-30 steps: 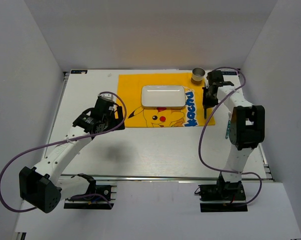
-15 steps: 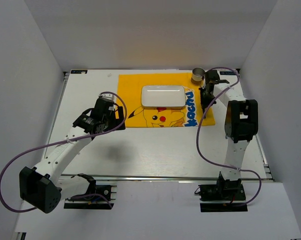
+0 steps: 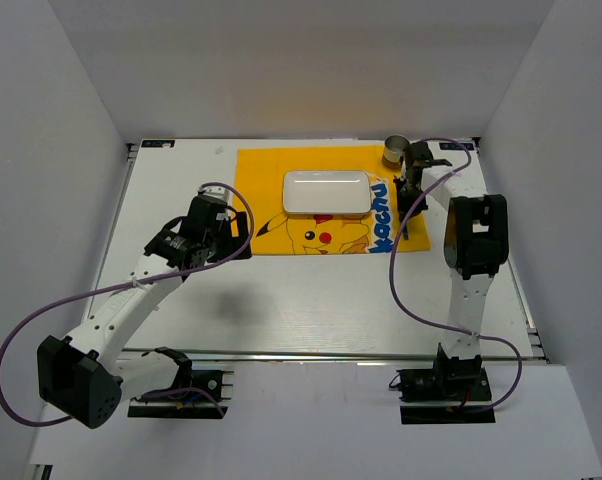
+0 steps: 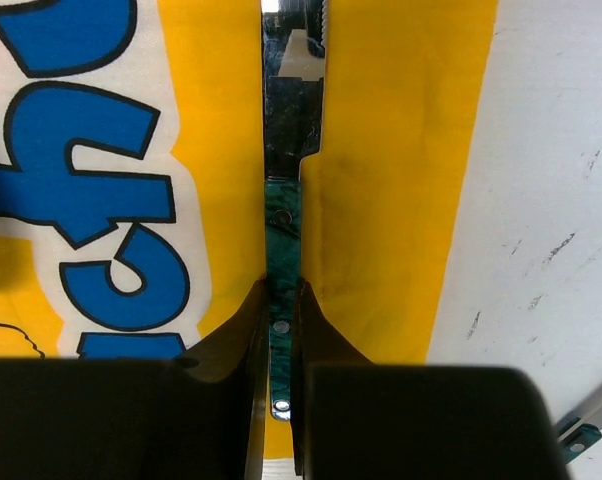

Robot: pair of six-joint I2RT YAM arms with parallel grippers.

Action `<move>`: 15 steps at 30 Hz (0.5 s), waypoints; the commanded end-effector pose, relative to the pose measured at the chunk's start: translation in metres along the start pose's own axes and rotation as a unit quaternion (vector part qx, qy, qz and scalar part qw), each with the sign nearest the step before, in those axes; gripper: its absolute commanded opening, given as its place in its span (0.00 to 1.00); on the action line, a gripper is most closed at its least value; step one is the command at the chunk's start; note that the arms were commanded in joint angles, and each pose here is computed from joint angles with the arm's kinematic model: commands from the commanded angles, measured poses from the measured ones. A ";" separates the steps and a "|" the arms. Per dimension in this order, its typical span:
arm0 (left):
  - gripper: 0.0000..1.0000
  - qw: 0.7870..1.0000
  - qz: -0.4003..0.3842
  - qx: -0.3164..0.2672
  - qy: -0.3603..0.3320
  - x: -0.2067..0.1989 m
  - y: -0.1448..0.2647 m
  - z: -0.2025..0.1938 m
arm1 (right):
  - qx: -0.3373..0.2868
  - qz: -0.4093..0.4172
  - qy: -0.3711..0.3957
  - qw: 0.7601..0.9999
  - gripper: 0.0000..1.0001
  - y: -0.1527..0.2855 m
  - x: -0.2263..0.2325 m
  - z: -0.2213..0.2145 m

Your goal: Set the dinner table for one person

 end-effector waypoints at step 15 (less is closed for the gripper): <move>0.98 1.000 -0.015 -0.019 -0.002 -0.002 0.006 0.004 | -0.006 0.078 -0.030 0.996 0.67 0.028 0.025 -0.001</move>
Point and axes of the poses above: each gripper's point midway between its finger pads, its own y axis back along the fingers, its own x axis along the line the jaws close on, z = x × y, the point moved 2 cm from there along y, back along the fingers, and after that the axes turned 15 degrees about -y, right-handed, at the moved point
